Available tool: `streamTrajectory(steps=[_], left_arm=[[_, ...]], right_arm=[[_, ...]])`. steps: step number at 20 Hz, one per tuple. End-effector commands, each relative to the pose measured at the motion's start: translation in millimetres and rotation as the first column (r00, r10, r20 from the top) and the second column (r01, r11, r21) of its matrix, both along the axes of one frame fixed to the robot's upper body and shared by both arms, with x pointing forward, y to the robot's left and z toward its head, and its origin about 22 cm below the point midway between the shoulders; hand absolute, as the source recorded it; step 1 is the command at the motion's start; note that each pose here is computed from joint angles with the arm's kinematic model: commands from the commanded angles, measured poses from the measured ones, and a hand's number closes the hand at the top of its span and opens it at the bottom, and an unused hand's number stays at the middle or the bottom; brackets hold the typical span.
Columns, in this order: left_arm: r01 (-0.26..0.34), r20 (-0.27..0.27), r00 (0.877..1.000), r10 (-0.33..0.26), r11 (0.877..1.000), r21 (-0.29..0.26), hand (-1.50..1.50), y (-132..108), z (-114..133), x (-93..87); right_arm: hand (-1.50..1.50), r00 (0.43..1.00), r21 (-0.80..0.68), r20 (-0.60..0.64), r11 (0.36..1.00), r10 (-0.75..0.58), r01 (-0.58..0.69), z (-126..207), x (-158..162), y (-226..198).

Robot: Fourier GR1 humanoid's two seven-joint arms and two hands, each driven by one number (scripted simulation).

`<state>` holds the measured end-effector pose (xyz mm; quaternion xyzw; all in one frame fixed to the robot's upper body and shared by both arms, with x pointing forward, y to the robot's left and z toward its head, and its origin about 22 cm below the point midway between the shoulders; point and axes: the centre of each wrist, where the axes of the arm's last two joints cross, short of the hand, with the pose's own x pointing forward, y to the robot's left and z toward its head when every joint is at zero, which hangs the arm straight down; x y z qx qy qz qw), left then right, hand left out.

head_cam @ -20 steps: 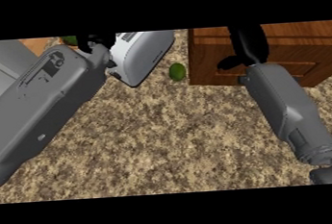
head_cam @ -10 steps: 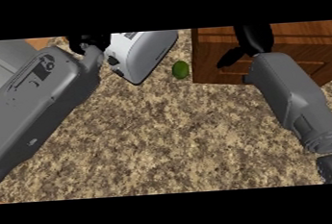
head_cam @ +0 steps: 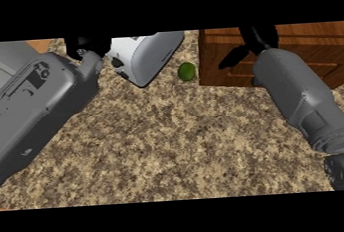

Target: Pick up the can, place it into the drawer and close the drawer

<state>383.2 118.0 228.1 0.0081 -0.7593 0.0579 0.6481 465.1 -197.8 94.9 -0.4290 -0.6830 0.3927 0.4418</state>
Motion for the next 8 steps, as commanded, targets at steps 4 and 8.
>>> streamTrajectory(steps=[4, 8], left_arm=[[-0.006, -0.001, 1.0, 0.006, 1.0, 0.002, -1.5, 11.9, -6.0, -4.7], [0.0, 0.004, 1.0, 0.0, 1.0, -0.015, -1.5, 12.6, -3.6, -7.4]], right_arm=[[-1.5, 0.999, 0.443, 0.027, 0.895, 0.038, -0.046, 32.6, 9.7, 10.5], [-1.5, 0.998, 0.492, 0.029, 0.868, 0.054, -0.061, 39.1, 11.5, 4.9]])
